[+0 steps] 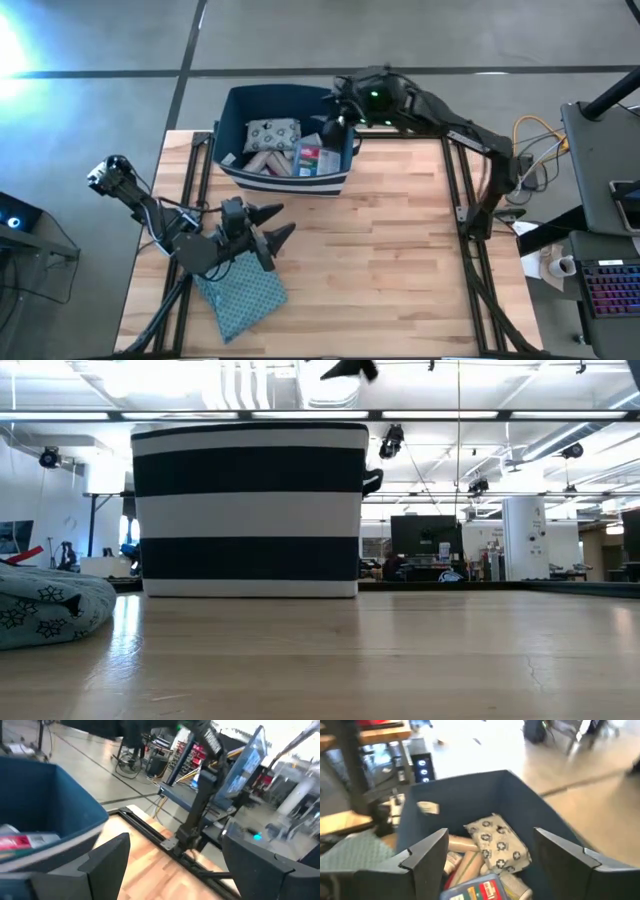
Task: Pick & place medical supplies in basket/bin
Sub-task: Return to Home Position
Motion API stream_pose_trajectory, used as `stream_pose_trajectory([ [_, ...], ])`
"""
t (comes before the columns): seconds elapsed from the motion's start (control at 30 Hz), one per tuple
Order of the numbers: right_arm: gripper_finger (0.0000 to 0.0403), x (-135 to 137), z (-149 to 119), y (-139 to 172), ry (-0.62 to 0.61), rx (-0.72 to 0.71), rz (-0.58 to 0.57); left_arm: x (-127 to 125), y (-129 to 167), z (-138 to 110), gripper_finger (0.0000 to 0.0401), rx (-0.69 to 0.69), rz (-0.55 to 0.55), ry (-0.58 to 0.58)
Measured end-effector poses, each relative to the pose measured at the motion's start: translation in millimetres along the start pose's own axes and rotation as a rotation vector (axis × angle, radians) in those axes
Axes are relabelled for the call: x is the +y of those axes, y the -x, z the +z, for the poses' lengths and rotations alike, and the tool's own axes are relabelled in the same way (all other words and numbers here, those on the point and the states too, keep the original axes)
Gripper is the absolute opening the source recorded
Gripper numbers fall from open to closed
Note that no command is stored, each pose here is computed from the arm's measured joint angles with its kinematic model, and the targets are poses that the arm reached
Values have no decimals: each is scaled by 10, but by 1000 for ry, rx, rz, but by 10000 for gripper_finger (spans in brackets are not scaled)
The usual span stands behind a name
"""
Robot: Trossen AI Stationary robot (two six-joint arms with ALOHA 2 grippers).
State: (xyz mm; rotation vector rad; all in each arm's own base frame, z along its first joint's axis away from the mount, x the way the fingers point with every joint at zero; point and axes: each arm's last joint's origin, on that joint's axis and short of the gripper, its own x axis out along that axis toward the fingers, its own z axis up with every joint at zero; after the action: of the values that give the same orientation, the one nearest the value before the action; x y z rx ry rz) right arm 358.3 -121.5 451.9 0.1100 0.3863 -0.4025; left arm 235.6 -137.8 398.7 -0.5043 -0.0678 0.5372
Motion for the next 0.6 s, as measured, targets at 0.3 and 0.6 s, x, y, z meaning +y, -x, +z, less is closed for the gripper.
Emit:
stream_pose_trajectory([
  [0.3, 274, 10, -16, 719, -57, 130, 3, 249, -293, 232, 296, 108, -195, -119],
  [0.6, 282, 231, -457, 1275, 46, 290, 282, 604, -781, 371, 296, 121, -667, -175],
])
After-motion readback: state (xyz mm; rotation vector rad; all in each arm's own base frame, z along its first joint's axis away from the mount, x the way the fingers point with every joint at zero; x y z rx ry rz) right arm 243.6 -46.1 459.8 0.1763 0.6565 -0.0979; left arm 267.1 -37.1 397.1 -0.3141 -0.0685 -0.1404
